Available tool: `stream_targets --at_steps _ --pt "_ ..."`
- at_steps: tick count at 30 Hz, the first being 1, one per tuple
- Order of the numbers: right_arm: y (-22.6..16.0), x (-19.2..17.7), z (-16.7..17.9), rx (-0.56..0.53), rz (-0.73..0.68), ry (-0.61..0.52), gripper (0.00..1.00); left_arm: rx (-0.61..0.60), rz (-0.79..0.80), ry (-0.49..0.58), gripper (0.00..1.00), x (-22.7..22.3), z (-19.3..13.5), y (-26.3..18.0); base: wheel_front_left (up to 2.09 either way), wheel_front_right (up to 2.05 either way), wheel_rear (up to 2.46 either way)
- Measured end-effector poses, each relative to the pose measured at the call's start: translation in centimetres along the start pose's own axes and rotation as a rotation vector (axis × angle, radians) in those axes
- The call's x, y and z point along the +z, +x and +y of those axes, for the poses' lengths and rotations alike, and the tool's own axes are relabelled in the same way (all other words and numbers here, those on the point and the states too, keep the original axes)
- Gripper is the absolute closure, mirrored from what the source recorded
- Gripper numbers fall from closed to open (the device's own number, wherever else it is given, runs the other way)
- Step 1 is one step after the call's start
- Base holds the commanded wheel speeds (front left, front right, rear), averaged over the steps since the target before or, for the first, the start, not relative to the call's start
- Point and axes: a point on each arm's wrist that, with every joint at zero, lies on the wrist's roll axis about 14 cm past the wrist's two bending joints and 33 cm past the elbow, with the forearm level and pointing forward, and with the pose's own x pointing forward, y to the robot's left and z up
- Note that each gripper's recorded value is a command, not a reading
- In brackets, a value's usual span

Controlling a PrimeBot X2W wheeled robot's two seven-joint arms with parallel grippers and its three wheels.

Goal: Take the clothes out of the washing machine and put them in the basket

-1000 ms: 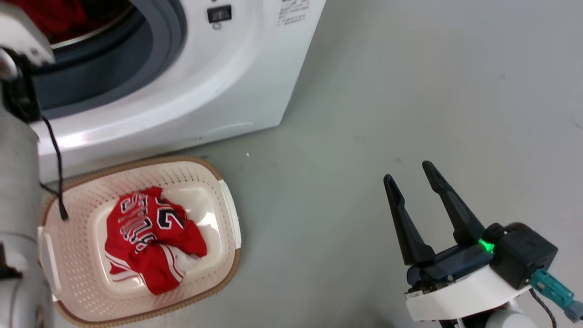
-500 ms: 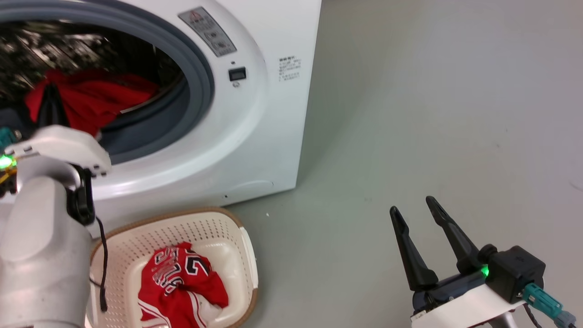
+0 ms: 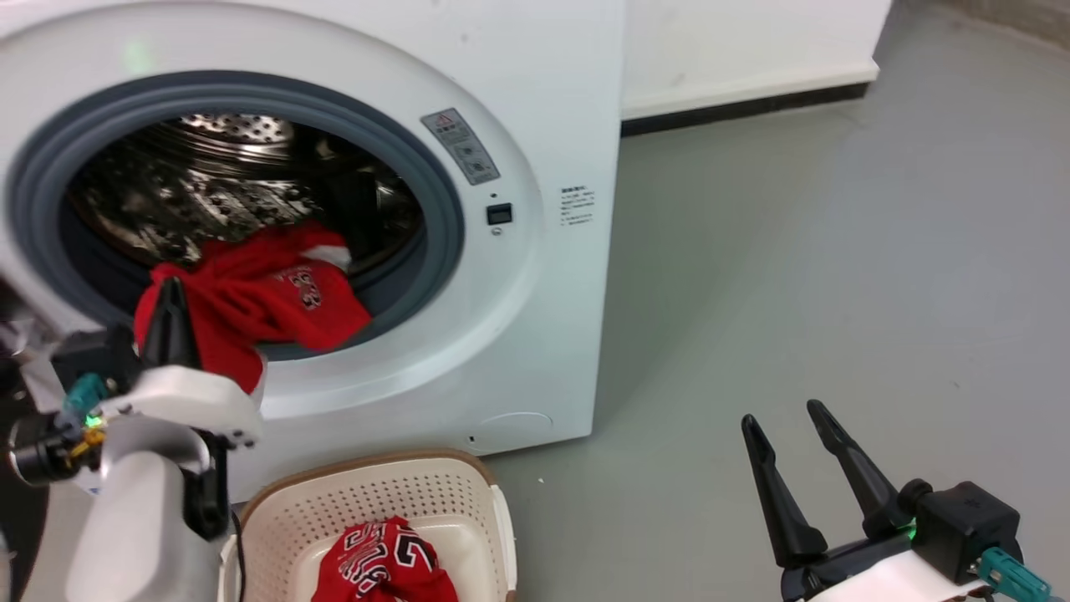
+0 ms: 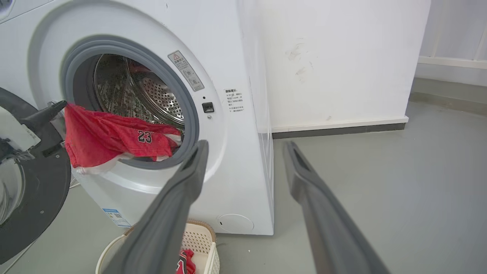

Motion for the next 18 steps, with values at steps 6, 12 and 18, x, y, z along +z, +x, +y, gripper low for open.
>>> stream_targets --at_steps 6,12,18 --pt "-0.2 0.3 1.0 0.035 -0.002 -0.002 0.00 -0.013 0.010 -0.014 1.00 0.0 -0.5 -4.3 0.00 0.00 0.00" --pt "0.2 0.7 2.0 0.076 -0.005 -0.010 0.00 0.003 0.070 -0.028 1.00 -0.5 -0.3 -8.8 0.00 0.00 0.00" --pt "0.7 0.4 2.4 0.091 0.011 -0.010 0.00 0.028 0.139 -0.056 1.00 -1.7 -0.6 -12.3 0.00 0.00 0.00"
